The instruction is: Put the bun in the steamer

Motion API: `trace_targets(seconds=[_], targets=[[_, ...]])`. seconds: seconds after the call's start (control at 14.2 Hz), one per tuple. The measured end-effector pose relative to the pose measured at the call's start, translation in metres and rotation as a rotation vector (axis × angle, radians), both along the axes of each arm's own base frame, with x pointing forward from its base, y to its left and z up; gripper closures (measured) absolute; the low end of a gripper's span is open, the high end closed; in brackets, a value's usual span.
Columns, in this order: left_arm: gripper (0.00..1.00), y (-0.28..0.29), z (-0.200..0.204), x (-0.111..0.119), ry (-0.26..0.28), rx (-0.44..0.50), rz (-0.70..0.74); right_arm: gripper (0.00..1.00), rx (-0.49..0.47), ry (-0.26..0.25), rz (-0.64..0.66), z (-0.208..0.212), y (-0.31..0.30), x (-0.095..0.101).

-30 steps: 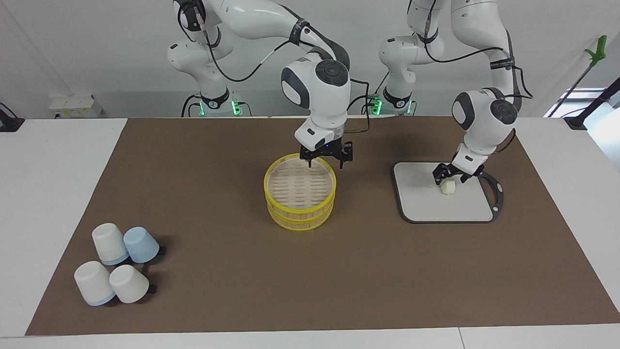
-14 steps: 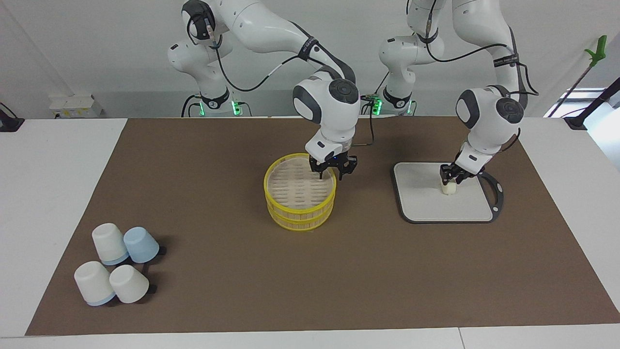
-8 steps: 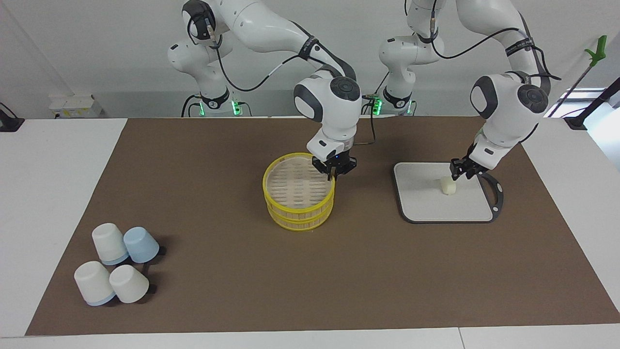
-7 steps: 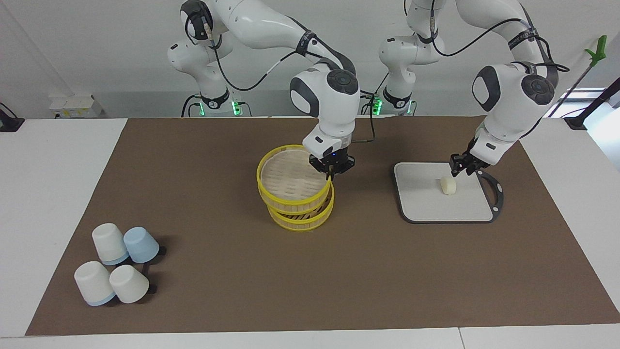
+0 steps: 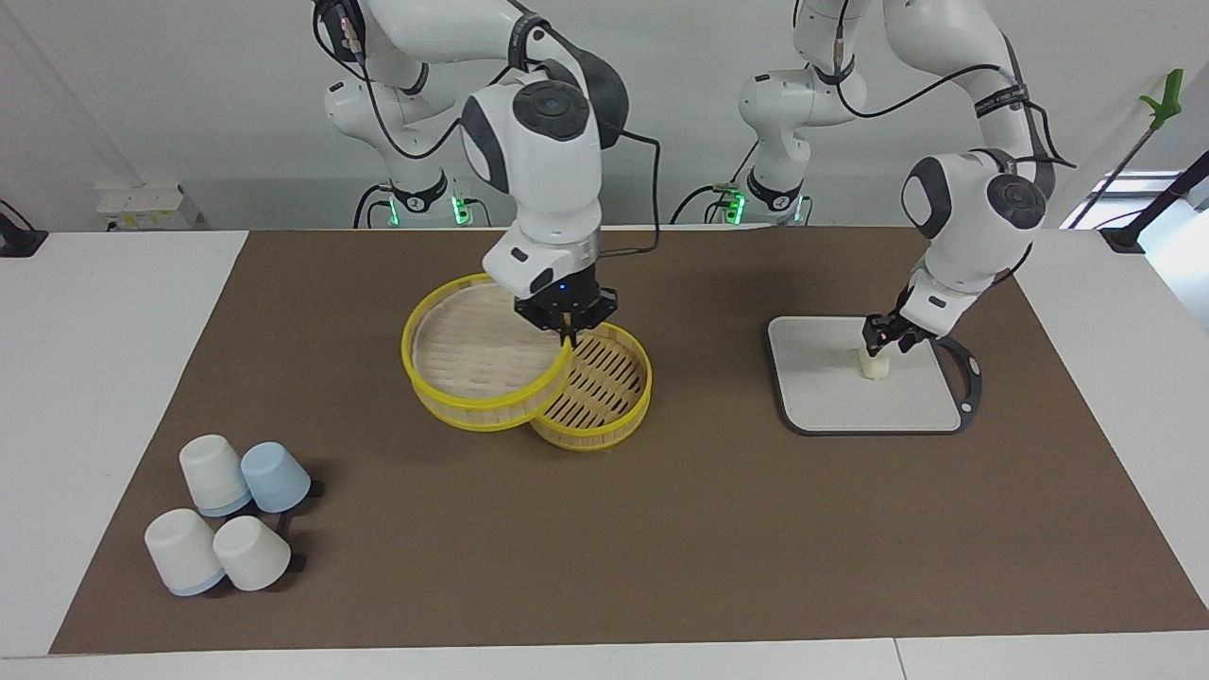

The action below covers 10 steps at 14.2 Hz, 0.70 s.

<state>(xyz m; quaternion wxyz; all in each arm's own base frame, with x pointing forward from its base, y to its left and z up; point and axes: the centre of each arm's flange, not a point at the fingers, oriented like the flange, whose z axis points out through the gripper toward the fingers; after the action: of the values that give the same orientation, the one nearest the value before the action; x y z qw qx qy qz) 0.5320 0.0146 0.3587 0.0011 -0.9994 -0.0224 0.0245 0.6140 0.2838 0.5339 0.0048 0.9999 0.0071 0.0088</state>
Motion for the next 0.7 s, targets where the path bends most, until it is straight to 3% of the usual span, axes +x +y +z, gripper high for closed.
trace_targets(seconds=[0.14, 0.35, 0.63, 0.7], targets=[[0.07, 0.004, -0.016, -0.010, 0.011, 0.000, 0.009, 0.91, -0.006, 0.010, 0.033, 0.008, -0.058, 0.017], [0.08, 0.004, -0.021, -0.013, 0.007, 0.000, 0.009, 0.91, -0.009, 0.033, 0.069, 0.001, -0.112, 0.032], [0.10, 0.004, -0.040, -0.024, 0.011, 0.000, 0.009, 0.91, -0.010, 0.048, 0.080, -0.006, -0.116, 0.032], [0.18, 0.004, -0.041, -0.025, 0.013, -0.001, 0.009, 0.91, -0.010, 0.052, 0.084, -0.008, -0.113, 0.031]])
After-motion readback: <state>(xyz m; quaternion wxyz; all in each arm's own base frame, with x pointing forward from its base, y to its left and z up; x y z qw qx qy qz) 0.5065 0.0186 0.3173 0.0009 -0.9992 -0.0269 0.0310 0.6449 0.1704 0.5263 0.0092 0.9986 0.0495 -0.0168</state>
